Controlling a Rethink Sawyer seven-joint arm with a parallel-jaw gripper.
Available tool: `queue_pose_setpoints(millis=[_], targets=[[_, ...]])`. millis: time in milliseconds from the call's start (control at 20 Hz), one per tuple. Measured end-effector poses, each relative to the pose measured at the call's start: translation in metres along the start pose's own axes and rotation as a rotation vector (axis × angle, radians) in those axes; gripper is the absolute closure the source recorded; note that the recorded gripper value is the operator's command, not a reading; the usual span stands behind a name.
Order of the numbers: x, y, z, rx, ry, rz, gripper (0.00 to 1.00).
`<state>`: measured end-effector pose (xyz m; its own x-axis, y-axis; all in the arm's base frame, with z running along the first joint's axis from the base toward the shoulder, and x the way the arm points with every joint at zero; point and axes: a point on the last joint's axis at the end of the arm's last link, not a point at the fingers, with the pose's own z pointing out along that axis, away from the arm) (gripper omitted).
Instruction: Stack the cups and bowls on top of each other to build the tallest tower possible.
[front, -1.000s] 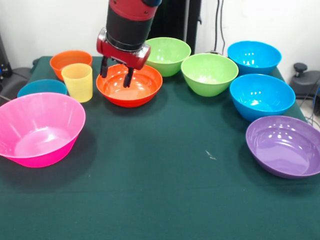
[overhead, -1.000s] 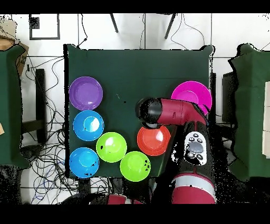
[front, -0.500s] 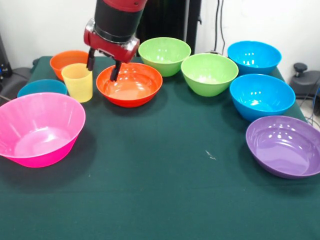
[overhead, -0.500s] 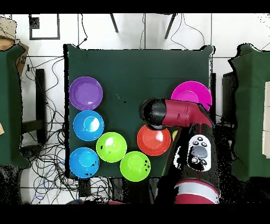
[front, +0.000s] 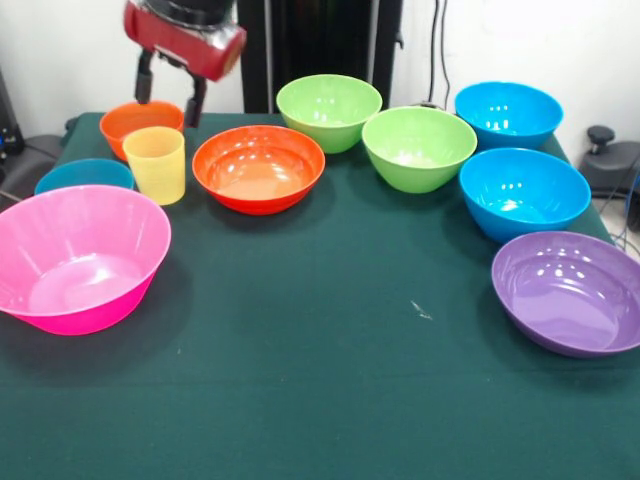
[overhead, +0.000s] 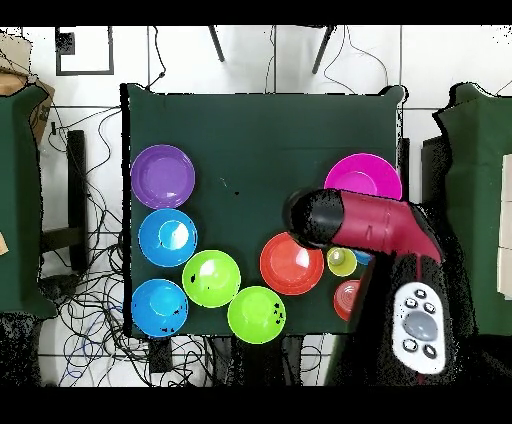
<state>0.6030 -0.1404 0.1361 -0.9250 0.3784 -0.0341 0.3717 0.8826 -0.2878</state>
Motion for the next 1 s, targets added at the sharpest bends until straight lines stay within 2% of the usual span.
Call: queue_pose_setpoints(millis=[150,500,750,1000], targets=[[0.002,-0.019,-0.004,-0.024,0.008,0.039,0.00],[0.019,-0.041,-0.003,-0.077,0.054,0.097,0.00],[0.031,-0.038,-0.001,-0.116,0.088,0.113,0.00],[0.040,-0.022,0.000,-0.172,0.113,0.118,0.00]])
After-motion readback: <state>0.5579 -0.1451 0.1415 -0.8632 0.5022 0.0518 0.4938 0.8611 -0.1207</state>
